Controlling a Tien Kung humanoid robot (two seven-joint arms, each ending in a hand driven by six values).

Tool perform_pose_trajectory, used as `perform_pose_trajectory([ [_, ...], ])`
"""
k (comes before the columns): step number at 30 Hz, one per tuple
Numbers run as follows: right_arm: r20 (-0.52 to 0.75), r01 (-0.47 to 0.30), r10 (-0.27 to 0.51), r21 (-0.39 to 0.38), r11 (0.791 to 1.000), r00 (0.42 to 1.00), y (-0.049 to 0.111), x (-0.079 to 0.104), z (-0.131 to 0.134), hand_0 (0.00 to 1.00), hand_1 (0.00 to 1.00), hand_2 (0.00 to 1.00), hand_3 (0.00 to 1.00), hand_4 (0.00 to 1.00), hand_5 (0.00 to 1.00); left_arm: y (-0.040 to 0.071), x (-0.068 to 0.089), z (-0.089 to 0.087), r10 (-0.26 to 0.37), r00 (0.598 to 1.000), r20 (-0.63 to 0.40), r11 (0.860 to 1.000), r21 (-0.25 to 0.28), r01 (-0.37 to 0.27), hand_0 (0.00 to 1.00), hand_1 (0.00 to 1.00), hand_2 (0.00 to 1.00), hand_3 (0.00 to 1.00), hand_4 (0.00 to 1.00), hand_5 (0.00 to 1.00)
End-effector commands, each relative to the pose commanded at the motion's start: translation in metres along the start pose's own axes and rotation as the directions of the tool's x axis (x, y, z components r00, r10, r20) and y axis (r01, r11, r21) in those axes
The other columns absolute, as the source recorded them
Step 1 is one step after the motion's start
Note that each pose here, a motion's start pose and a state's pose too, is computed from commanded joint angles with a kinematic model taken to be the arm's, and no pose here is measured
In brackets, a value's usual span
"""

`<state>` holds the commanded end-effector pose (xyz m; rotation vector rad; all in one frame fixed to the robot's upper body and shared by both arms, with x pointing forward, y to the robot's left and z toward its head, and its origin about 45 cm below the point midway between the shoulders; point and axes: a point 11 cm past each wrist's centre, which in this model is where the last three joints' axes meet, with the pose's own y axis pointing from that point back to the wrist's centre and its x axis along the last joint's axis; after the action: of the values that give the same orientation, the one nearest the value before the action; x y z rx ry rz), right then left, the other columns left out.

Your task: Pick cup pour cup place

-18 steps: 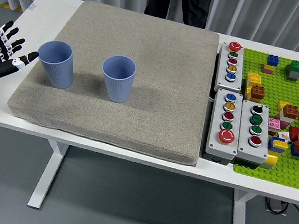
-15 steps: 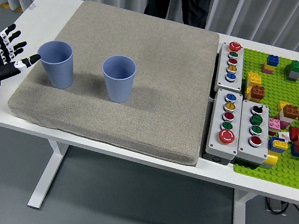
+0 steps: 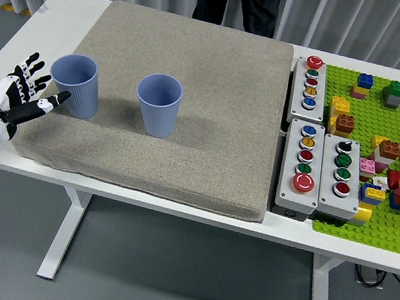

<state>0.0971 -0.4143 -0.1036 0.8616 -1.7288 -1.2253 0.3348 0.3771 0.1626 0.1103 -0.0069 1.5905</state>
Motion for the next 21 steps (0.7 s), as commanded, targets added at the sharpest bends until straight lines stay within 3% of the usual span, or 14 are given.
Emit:
perform_pose_trajectory([
  [21, 0.001, 0.002, -0.002, 0.000, 1.000, 1.000, 0.000, 0.000, 0.000, 0.722, 0.691, 0.736, 0.703, 0.326, 0.294, -0.007, -0.012, -0.010, -0.023, 1.000, 0.015, 0.999, 0.031, 0.023, 0.916, 0.906, 0.998, 0.998, 0.967, 0.263],
])
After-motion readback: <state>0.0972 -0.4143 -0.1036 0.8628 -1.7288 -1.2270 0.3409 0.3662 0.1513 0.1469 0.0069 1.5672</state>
